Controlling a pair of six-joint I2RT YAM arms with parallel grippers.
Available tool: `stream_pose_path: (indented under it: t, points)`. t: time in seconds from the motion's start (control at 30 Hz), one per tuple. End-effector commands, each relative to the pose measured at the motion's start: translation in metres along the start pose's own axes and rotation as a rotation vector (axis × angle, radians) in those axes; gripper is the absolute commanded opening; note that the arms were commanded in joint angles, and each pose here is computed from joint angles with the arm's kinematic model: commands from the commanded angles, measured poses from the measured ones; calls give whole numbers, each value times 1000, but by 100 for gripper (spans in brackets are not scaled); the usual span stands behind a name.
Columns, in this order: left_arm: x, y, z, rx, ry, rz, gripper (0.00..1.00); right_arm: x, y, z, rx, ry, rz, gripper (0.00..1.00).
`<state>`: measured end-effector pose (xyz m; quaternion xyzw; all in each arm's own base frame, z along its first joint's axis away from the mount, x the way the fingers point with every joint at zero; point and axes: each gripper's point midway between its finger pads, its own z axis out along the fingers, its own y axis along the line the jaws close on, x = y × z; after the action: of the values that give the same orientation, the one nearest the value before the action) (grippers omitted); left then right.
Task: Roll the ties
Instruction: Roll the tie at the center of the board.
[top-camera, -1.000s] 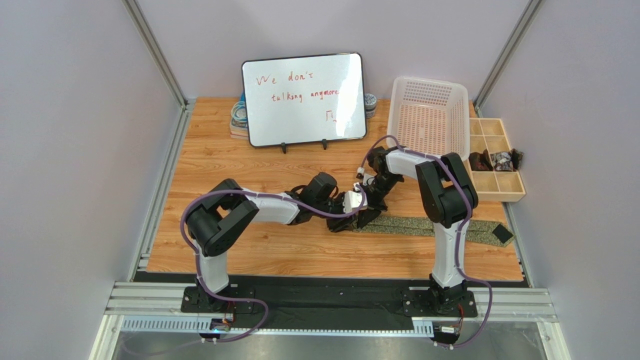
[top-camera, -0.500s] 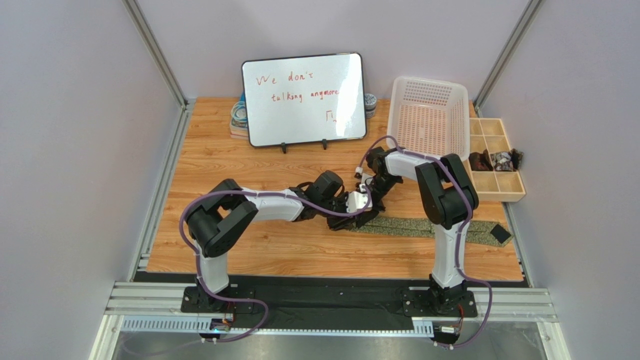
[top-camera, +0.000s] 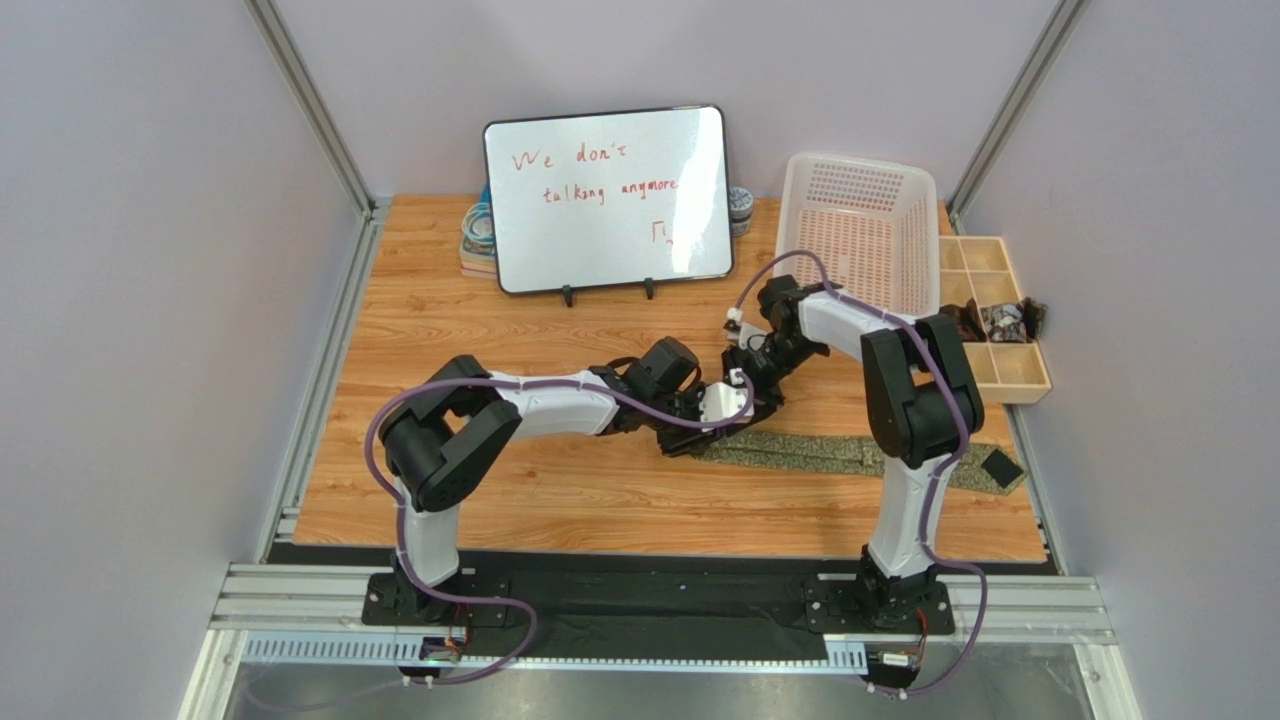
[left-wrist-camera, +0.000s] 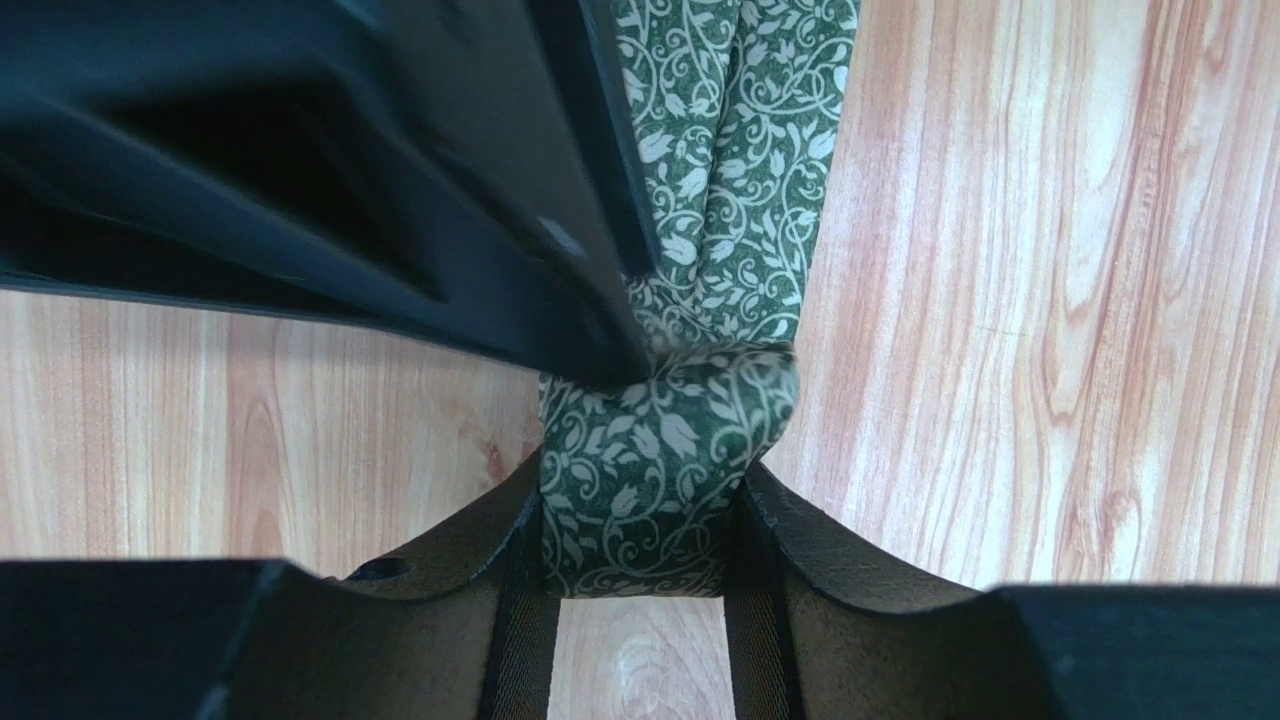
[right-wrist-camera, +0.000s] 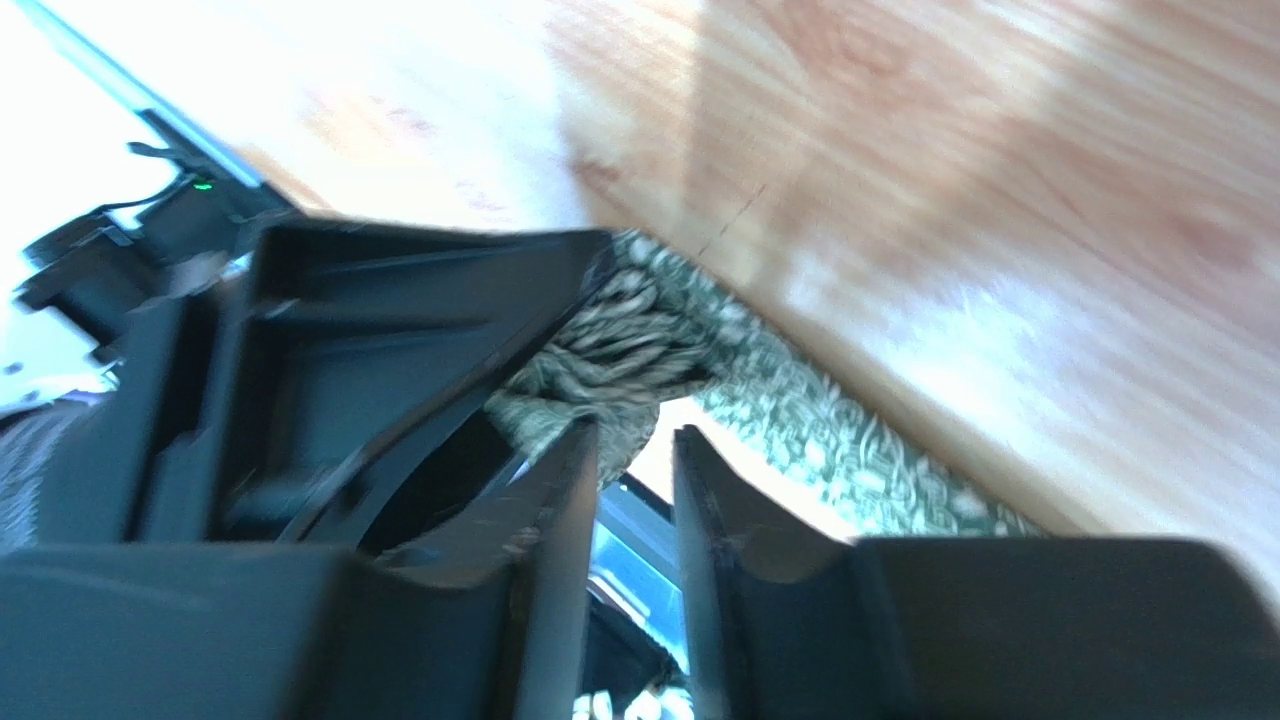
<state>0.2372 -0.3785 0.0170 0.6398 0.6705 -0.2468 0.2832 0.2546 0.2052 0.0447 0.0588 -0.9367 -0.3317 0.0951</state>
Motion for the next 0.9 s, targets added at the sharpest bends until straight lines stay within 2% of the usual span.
stream_pose_path:
  t: [0.0,0.07,0.3,0.43,0.53,0.57,0.63,0.67,0.73,0.8,0.87]
  points:
    - [85,-33,8,89,273,-62,14,0,23,-26,-97,-56,-65,34]
    - [84,-34,8,90,273,-67,14,1,26,-25,-115,-54,-66,42]
    - [81,-33,8,85,268,-80,14,3,30,-9,-139,-29,-47,46]
    - [81,-32,8,83,268,-81,14,8,22,4,-79,-4,-57,48]
    - [79,-33,6,83,261,-82,15,8,9,9,-10,-5,-71,38]
    - [80,-33,6,84,260,-82,15,7,6,10,8,-8,-77,29]
    - [77,-34,4,85,250,-78,15,3,-8,11,74,-16,-82,20]
    - [75,-34,3,87,242,-77,16,3,-12,12,96,-14,-84,11]
    - [72,-35,-1,85,229,-73,17,0,-23,13,143,-14,-89,0]
    - [67,-34,-5,87,205,-74,23,0,-31,14,182,-10,-98,0]
    - [61,-31,-9,87,179,-80,34,-1,-40,15,215,-11,-108,0]
